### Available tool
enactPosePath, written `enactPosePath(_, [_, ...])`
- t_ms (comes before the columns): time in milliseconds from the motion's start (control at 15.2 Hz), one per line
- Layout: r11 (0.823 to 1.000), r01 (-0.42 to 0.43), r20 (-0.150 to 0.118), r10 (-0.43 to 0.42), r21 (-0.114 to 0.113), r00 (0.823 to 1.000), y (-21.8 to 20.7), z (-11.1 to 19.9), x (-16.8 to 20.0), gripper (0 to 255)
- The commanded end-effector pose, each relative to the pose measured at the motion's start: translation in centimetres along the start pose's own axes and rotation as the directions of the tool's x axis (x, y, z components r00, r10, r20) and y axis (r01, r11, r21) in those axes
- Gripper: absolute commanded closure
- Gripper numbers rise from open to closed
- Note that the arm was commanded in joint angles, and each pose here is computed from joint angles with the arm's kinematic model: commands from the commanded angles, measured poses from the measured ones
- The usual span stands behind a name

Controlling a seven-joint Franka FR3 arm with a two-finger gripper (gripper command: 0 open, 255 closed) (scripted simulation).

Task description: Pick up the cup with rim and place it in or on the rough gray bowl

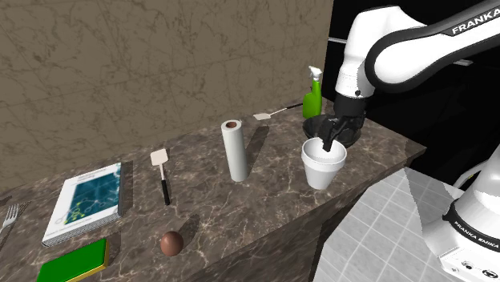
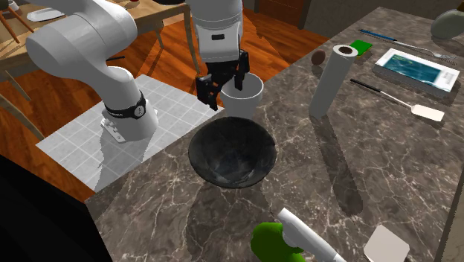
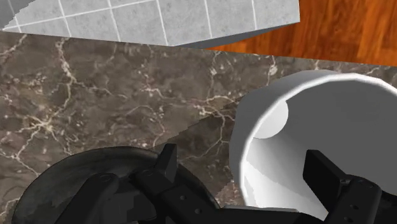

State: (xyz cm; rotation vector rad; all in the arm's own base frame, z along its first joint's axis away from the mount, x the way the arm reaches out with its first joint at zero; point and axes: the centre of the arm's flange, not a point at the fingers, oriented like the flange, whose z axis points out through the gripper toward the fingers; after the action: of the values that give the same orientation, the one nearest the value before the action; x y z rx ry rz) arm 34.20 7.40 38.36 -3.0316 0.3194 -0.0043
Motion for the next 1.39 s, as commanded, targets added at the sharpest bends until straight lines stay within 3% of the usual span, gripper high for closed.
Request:
enactPosePath(0, [1.0, 0.0, -0.001, 0.0, 0.0, 1.0, 0.04, 1.05, 0.0, 0])
enactPosePath(660, [1.0, 0.0, -0.001, 0.0, 0.0, 1.0, 0.04, 1.88, 0.0, 0])
enactPosePath(726, [1.0, 0.0, -0.001, 0.0, 0.0, 1.0, 0.04, 1.88, 0.0, 255])
enactPosePath(1320, [1.0, 0.0, -0.001, 0.0, 0.0, 1.0, 0.04, 1.88, 0.01, 255])
